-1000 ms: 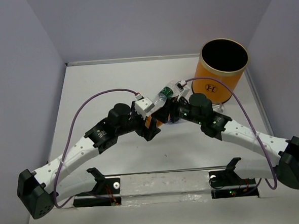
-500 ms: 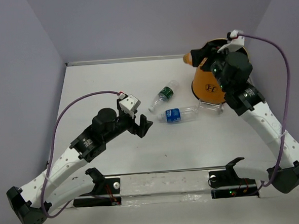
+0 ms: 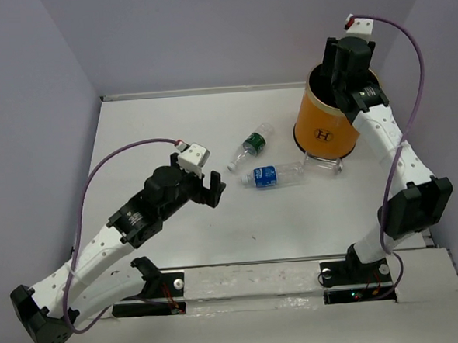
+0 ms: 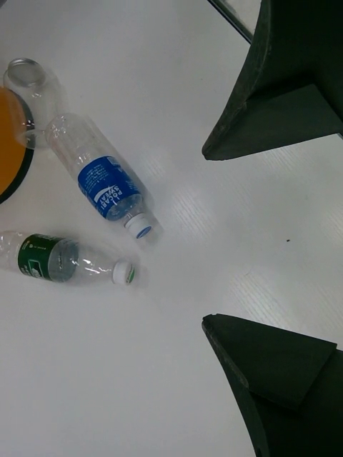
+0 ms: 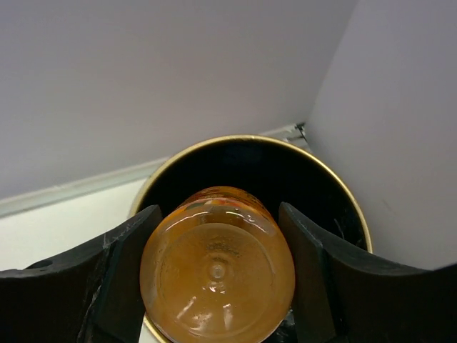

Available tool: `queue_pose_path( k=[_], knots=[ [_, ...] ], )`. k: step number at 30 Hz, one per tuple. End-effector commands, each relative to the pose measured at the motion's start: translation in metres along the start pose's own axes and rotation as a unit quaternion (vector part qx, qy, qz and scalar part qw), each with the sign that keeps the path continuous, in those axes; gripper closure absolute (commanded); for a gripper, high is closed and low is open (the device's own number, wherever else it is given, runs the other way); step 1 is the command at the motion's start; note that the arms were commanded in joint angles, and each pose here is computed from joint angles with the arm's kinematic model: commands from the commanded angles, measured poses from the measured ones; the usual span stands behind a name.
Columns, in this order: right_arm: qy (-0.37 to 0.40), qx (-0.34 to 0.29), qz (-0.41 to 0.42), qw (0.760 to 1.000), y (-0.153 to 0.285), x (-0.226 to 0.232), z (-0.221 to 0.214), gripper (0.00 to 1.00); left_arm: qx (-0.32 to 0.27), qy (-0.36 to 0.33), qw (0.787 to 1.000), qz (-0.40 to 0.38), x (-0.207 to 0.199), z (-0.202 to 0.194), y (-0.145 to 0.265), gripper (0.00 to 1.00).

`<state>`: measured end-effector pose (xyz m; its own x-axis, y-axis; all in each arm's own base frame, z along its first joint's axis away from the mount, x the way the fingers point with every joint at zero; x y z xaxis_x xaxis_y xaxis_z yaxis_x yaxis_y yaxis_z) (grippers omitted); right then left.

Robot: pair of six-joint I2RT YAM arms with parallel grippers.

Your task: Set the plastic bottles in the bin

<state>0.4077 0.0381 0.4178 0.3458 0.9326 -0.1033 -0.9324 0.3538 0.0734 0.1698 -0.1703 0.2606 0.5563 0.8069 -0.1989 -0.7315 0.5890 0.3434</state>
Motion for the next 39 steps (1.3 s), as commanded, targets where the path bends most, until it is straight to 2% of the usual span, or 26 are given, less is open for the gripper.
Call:
queue_pose_path(
  k=[1, 2, 4, 5, 6, 9, 10, 13, 16, 18, 20, 24, 25, 31, 37, 39],
  knots=[
    [0.028, 0.019, -0.026, 0.999, -0.004, -0.018, -0.005, 0.61, -0.049, 0.013, 0.999, -0.009, -0.005, 0.026, 0.015, 0.01],
    [0.028, 0.021, -0.021, 0.999, -0.004, -0.017, -0.006, 0.29, -0.050, 0.013, 0.999, -0.010, -0.006, 0.026, 0.015, 0.01],
    [0.031, 0.028, -0.017, 0.999, -0.004, -0.019, -0.004, 0.07, -0.056, 0.015, 0.998, -0.013, -0.006, 0.028, 0.018, 0.01],
    [0.029, 0.028, -0.010, 0.999, -0.002, -0.019, -0.001, 0.06, -0.058, 0.015, 0.998, -0.013, -0.006, 0.029, 0.019, 0.01],
    [0.026, 0.026, -0.001, 0.999, 0.000, -0.019, 0.005, 0.04, -0.060, 0.015, 0.998, -0.014, -0.006, 0.029, 0.020, 0.01],
    [-0.026, 0.005, 0.094, 0.995, 0.027, -0.007, 0.030, 0.04, -0.064, 0.016, 0.998, -0.013, -0.006, 0.030, 0.022, 0.01],
    [-0.041, 0.004, 0.143, 0.989, 0.039, 0.007, 0.032, 0.04, -0.064, 0.016, 0.998, -0.012, -0.005, 0.030, 0.022, 0.01],
    [-0.064, 0.000, 0.215, 0.974, 0.078, 0.027, 0.037, 0.04, -0.060, 0.016, 0.998, -0.003, -0.004, 0.028, 0.019, 0.01],
    [-0.049, 0.033, 0.291, 0.955, 0.117, 0.079, 0.001, 0.05, -0.056, 0.016, 0.998, 0.009, -0.001, 0.027, 0.016, 0.01],
    [-0.048, 0.082, 0.319, 0.943, 0.135, 0.112, -0.034, 0.05, -0.053, 0.017, 0.998, 0.019, 0.001, 0.025, 0.014, 0.01],
    [-0.044, 0.128, 0.312, 0.940, 0.130, 0.135, -0.072, 0.05, -0.051, 0.017, 0.998, 0.026, 0.002, 0.024, 0.013, 0.01],
    [-0.098, 0.160, 0.298, 0.936, 0.122, 0.172, -0.103, 0.04, -0.051, 0.018, 0.998, 0.045, 0.006, 0.022, 0.011, 0.01],
    [-0.107, 0.171, 0.270, 0.942, 0.116, 0.180, -0.115, 0.02, -0.049, 0.017, 0.998, 0.047, 0.007, 0.022, 0.011, 0.01],
    [-0.169, 0.168, 0.170, 0.956, 0.087, 0.199, -0.142, 0.00, -0.048, 0.016, 0.998, 0.049, 0.007, 0.022, 0.011, 0.01],
    [-0.160, 0.150, 0.075, 0.973, 0.062, 0.204, -0.165, 0.00, -0.061, 0.018, 0.997, 0.031, 0.004, 0.027, 0.017, 0.01],
    [-0.165, 0.161, 0.066, 0.971, 0.052, 0.201, -0.174, 0.00, -0.065, 0.018, 0.997, 0.027, 0.003, 0.028, 0.019, 0.01]
  ],
)
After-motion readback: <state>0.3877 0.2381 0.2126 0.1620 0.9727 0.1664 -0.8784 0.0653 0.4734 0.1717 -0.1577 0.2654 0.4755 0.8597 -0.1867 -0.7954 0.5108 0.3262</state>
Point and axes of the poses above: each gripper's point midway between its finger pads, its own y axis back along the fingers, its own x axis along the line the jaws close on, z = x × y, the point moved 7 cm from there along y, back along the fingers, and after that the axes turned 6 degrees about y, right-handed, at the moved point
